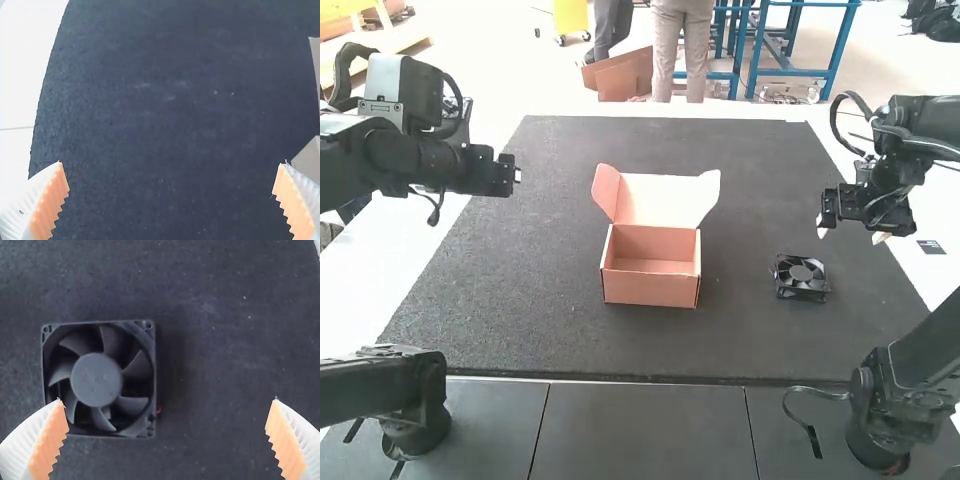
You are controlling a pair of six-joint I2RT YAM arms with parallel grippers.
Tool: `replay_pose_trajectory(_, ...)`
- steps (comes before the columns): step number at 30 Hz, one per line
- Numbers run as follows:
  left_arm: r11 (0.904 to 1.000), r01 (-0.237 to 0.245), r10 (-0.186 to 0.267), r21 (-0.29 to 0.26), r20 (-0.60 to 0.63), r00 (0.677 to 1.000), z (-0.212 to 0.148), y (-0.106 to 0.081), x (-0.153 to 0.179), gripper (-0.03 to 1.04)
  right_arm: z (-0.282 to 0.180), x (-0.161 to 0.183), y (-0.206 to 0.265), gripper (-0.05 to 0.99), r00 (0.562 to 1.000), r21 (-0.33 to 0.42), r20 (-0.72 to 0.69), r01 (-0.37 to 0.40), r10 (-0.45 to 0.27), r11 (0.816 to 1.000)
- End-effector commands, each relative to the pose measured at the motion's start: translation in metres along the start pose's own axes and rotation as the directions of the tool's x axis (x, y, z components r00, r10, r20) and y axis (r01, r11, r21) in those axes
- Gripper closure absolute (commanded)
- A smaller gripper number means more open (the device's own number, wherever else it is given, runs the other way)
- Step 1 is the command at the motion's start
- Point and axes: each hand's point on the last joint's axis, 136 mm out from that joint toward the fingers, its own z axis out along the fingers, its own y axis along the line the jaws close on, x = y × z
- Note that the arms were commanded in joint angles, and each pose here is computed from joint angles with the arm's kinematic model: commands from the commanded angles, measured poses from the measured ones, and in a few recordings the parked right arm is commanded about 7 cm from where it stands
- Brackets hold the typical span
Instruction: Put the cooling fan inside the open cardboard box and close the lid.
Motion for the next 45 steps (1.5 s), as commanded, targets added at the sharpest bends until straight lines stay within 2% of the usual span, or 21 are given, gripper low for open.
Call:
replay_pose_trajectory(1,0.9999,0.015,-0.015,0.008,0.043,0.999,-0.007,0.0,-0.019,0.04,0.015,0.008,-0.009,0.03,0.999,0.03,-0.04,0.005,-0.004,1.0)
replay_pose_trajectory(18,0.9998,0.015,-0.015,0.009,0.037,0.999,-0.007,0.0,-0.028,0.04,0.06,0.012,-0.025,0.03,0.992,0.089,-0.126,-0.01,0.022,0.996)
replay_pose_trajectory(32,0.9999,0.015,-0.015,0.008,0.031,0.999,-0.003,0.0,-0.028,0.04,0.081,0.012,-0.025,0.03,0.983,0.068,-0.176,-0.04,0.052,0.997)
replay_pose_trajectory(41,0.9997,0.024,-0.024,-0.005,0.031,0.999,0.0,0.004,-0.031,0.04,0.099,0.034,-0.022,0.03,0.961,0.06,-0.273,-0.032,0.048,0.998)
replay_pose_trajectory(43,0.9996,0.027,-0.026,-0.009,0.031,0.999,0.001,0.006,-0.032,0.04,0.102,0.039,-0.022,0.05,0.956,0.06,-0.288,-0.036,0.052,0.998)
replay_pose_trajectory(45,0.9996,0.028,-0.027,-0.01,0.033,0.999,0.001,0.006,-0.032,0.04,0.104,0.043,-0.022,0.15,0.952,0.063,-0.3,-0.045,0.062,0.997)
